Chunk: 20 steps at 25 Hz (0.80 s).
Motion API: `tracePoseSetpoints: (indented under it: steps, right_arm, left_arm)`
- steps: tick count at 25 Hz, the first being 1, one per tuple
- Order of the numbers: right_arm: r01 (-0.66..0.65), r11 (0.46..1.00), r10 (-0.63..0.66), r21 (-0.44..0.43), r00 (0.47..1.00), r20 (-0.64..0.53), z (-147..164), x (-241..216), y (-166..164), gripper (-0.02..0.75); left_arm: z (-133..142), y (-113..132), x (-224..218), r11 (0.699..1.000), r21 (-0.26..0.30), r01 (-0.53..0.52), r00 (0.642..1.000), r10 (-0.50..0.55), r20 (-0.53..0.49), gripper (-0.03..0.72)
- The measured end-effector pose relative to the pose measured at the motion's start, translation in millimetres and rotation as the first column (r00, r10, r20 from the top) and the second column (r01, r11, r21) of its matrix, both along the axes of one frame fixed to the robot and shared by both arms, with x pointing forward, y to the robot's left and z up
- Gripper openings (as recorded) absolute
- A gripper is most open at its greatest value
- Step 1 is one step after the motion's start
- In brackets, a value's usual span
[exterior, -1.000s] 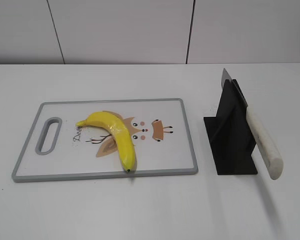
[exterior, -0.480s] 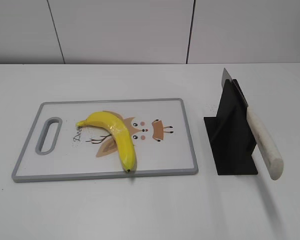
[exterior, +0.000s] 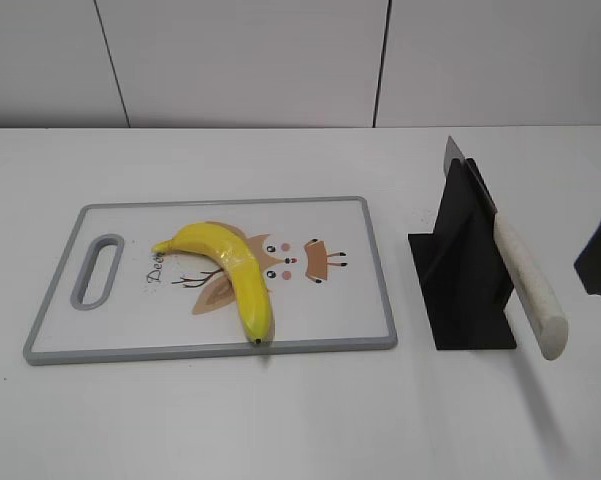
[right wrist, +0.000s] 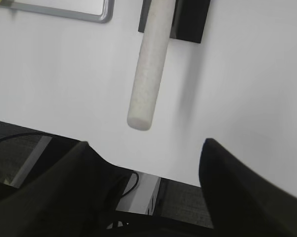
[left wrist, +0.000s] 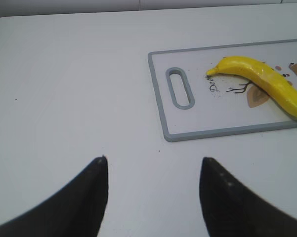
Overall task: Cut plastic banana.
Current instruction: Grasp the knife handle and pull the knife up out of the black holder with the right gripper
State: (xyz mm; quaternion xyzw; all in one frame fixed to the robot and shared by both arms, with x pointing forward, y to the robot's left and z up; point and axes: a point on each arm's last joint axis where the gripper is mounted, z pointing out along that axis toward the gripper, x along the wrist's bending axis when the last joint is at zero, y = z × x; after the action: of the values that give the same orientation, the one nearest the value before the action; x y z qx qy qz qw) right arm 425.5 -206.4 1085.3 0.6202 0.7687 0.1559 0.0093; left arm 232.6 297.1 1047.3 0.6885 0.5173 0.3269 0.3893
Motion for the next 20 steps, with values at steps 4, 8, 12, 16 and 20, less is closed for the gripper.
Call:
tracePoseSetpoints:
  steps: [4,8,12,16,20]
  right_arm:
    - [0.009,0.999,-0.012,-0.037,0.996,-0.094,-24,24,11,0.507]
    - [0.017,0.998,-0.028,-0.067,0.987,-0.161,-51,43,18,0.506]
    - [0.052,0.996,-0.066,-0.079,0.980,-0.189,-73,58,24,0.506]
    - [0.077,0.992,-0.098,-0.100,0.968,-0.232,-89,65,27,0.506]
    - [0.101,0.989,-0.127,-0.113,0.958,-0.257,-97,67,28,0.477]
  left_arm:
    - [0,0,0,1.000,0.001,-0.001,1.000,0.001,0.000,0.552]
    - [0,0,0,1.000,0.002,-0.001,1.000,0.001,0.000,0.552]
    - [0,0,0,1.000,0.002,-0.001,1.000,0.001,0.000,0.552]
    - [0,0,0,1.000,0.002,-0.001,1.000,0.001,0.000,0.552]
    - [0,0,0,1.000,0.002,-0.001,1.000,0.001,0.000,0.552]
